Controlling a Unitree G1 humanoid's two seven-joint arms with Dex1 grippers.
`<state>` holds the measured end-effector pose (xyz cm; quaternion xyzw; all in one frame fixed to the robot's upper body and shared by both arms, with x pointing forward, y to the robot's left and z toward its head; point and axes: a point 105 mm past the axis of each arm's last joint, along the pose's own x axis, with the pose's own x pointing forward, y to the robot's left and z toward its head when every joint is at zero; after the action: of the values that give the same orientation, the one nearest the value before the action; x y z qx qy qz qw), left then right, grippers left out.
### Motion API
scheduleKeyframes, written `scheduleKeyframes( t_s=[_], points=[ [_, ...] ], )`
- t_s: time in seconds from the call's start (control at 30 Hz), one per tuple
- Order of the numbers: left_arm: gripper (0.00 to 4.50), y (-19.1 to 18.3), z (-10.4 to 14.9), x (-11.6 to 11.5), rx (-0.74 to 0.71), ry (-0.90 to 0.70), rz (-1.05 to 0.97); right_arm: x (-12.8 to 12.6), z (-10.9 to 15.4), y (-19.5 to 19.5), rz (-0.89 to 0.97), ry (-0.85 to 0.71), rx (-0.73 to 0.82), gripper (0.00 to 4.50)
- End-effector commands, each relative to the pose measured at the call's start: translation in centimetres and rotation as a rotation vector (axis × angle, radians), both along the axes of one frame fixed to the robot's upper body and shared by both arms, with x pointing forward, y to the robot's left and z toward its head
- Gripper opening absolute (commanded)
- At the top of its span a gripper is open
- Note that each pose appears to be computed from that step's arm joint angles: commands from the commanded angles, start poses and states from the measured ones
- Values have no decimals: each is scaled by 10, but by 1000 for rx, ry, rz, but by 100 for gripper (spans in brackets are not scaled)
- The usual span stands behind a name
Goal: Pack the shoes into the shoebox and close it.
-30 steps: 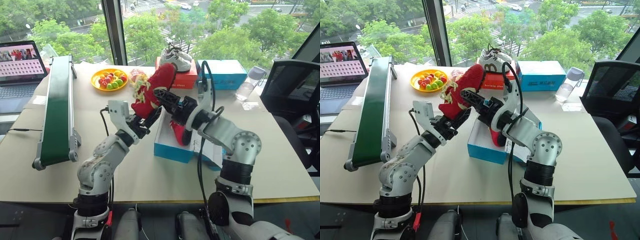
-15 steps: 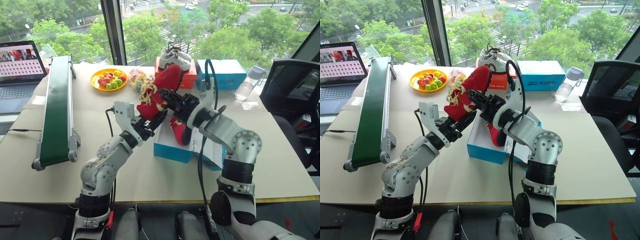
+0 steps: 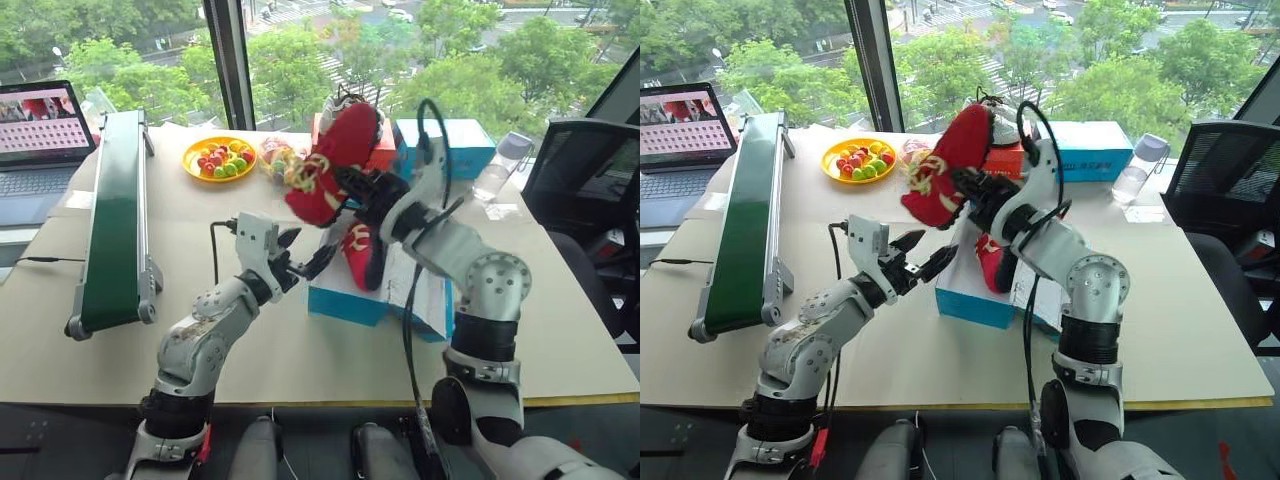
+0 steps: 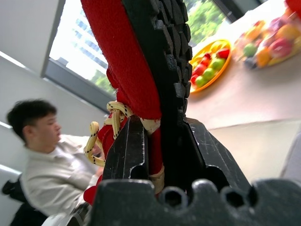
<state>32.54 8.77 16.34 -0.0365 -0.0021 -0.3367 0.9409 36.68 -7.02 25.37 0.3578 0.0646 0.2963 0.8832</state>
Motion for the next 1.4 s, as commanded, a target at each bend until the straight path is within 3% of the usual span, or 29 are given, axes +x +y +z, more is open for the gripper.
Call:
scheduleKeyframes(
  t_s=[0.03,0.23,0.4,0.73,0.87,1.07,1.3,1.37,1.4],
  points=[
    [447,11,8,-10,108,-96,-68,5,7,-15,-52,15,-79,83],
    [447,39,25,-34,201,-149,-247,-8,-35,-2,100,203,-255,83],
    [447,42,19,-44,291,-111,-331,-10,-65,-2,120,308,-372,83],
    [447,39,17,-46,287,-108,-308,-3,-100,-2,115,447,-498,83],
    [447,37,15,-46,290,-105,-302,2,-125,3,123,515,-624,83],
    [447,38,12,-44,300,-103,-285,9,-131,4,143,523,-663,83],
    [450,36,11,-44,291,-102,-286,16,-107,6,131,451,-620,301],
    [450,35,11,-43,292,-101,-290,17,-76,5,123,332,-610,369],
    [450,35,11,-42,291,-100,-291,16,-64,5,126,287,-599,369]
  ],
)
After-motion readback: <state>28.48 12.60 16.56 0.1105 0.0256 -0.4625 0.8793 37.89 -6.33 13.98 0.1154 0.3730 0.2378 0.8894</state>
